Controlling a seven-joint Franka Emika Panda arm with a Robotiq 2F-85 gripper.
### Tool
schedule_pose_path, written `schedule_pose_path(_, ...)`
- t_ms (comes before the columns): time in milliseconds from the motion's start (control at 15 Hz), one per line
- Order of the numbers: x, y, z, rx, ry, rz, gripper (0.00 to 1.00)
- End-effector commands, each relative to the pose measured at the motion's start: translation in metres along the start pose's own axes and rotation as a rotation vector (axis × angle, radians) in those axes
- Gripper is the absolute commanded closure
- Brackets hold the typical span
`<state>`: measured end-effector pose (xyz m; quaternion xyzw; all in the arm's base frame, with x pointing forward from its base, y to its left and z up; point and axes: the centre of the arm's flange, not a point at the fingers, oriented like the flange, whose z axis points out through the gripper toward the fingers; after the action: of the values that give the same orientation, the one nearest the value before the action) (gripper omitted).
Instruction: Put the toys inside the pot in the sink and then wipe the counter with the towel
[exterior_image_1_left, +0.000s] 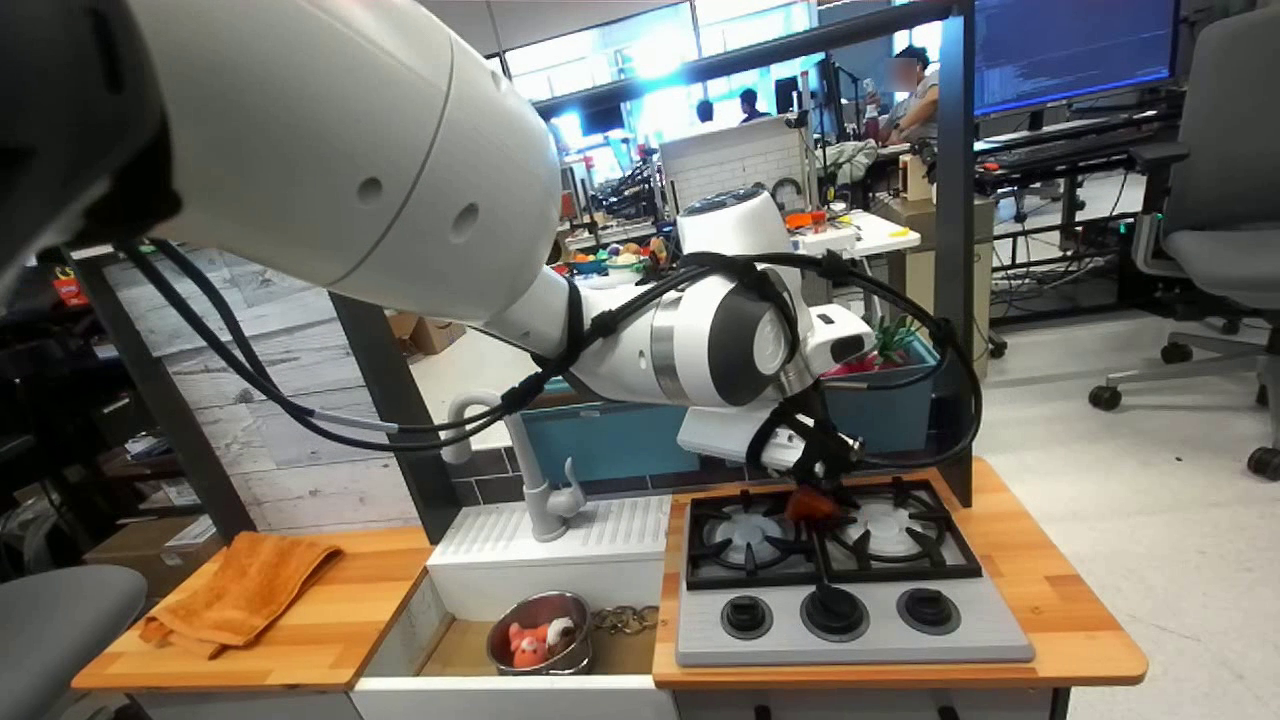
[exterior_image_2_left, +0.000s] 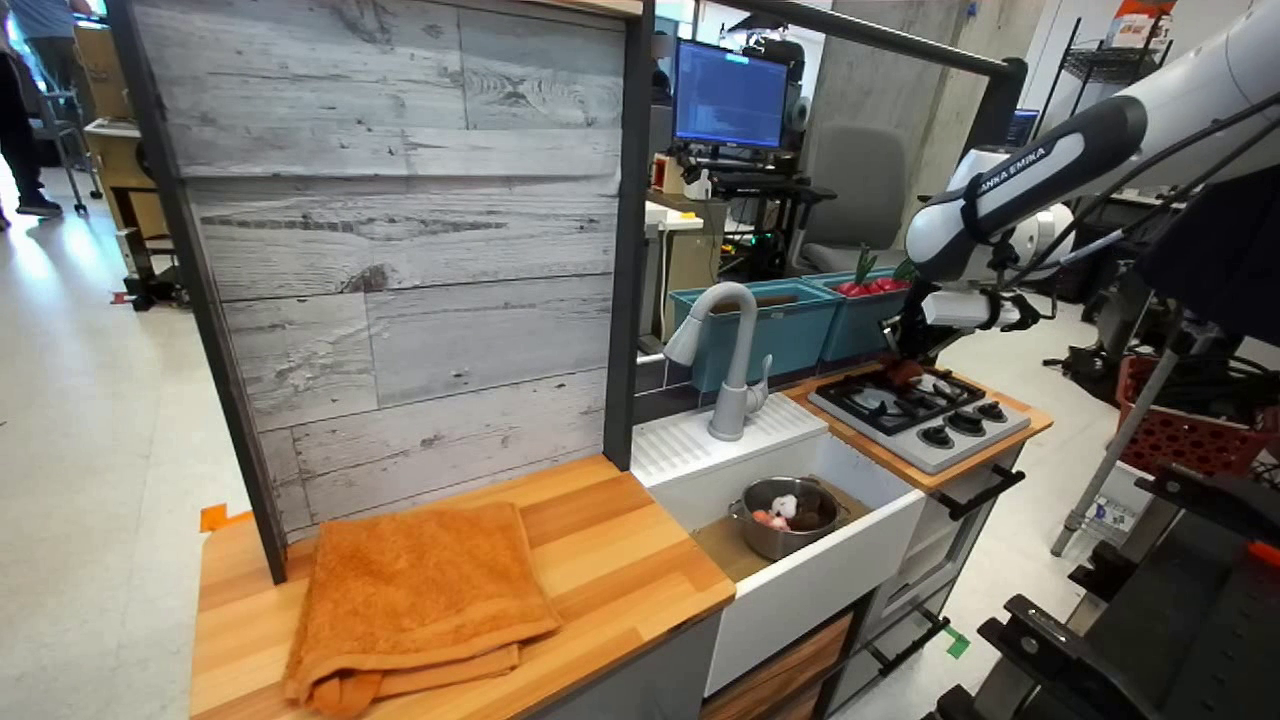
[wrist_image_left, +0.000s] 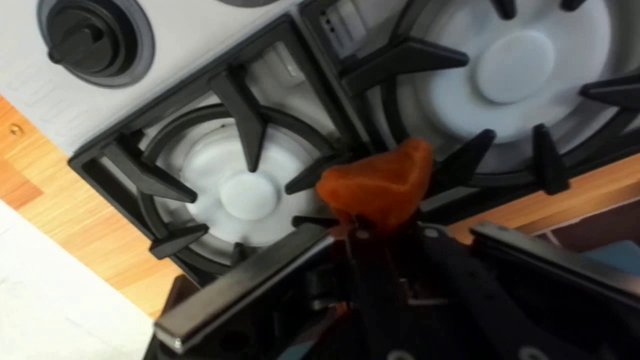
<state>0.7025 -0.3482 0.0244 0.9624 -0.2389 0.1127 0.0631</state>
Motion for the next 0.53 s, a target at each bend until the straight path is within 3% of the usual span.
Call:
schedule_pose_path(0,-0.03,-0.016,-0.041,0.132,0.026,-0.131,0.97)
schedule_pose_path(467,-0.076,-0.062,-0.079,0.391,-0.03,-0.394,0.97)
